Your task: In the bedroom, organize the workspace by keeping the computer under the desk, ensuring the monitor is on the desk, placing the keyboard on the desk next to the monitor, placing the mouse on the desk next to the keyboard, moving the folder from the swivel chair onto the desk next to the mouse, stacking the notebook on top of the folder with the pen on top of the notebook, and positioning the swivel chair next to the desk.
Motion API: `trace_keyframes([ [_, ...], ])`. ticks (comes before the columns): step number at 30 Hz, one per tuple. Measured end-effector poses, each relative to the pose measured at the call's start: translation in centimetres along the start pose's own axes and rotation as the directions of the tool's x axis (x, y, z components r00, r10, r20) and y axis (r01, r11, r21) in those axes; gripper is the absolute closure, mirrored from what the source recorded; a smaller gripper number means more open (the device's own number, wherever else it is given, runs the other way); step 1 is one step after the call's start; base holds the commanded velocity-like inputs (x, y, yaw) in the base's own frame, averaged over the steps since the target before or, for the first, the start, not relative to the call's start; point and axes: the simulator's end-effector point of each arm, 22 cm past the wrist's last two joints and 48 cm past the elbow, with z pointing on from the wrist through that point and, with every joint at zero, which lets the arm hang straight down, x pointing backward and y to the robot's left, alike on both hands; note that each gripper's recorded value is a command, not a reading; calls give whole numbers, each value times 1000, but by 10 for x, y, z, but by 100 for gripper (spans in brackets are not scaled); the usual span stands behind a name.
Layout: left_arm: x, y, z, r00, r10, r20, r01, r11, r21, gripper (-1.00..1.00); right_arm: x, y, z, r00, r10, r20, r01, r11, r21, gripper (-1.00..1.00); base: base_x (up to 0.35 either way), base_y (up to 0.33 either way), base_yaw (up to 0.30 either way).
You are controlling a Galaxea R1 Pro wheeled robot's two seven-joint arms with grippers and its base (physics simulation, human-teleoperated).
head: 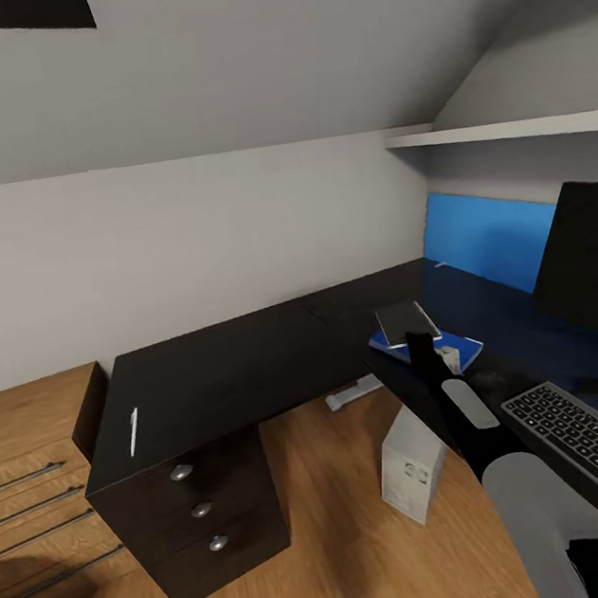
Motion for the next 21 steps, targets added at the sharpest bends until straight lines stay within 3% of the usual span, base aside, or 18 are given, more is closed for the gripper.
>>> trace_keyframes([
  [6,0,-1,0,1000,-1,0,1,1000,1,-100,0,0,0,1000,1,1,-1,1000,1,100,0,0,-227],
  [21,0,-1,0,1000,-1,0,1,1000,1,-100,3,-1,0,1000,6,-9,-6,1000,2,100,0,0,-13],
])
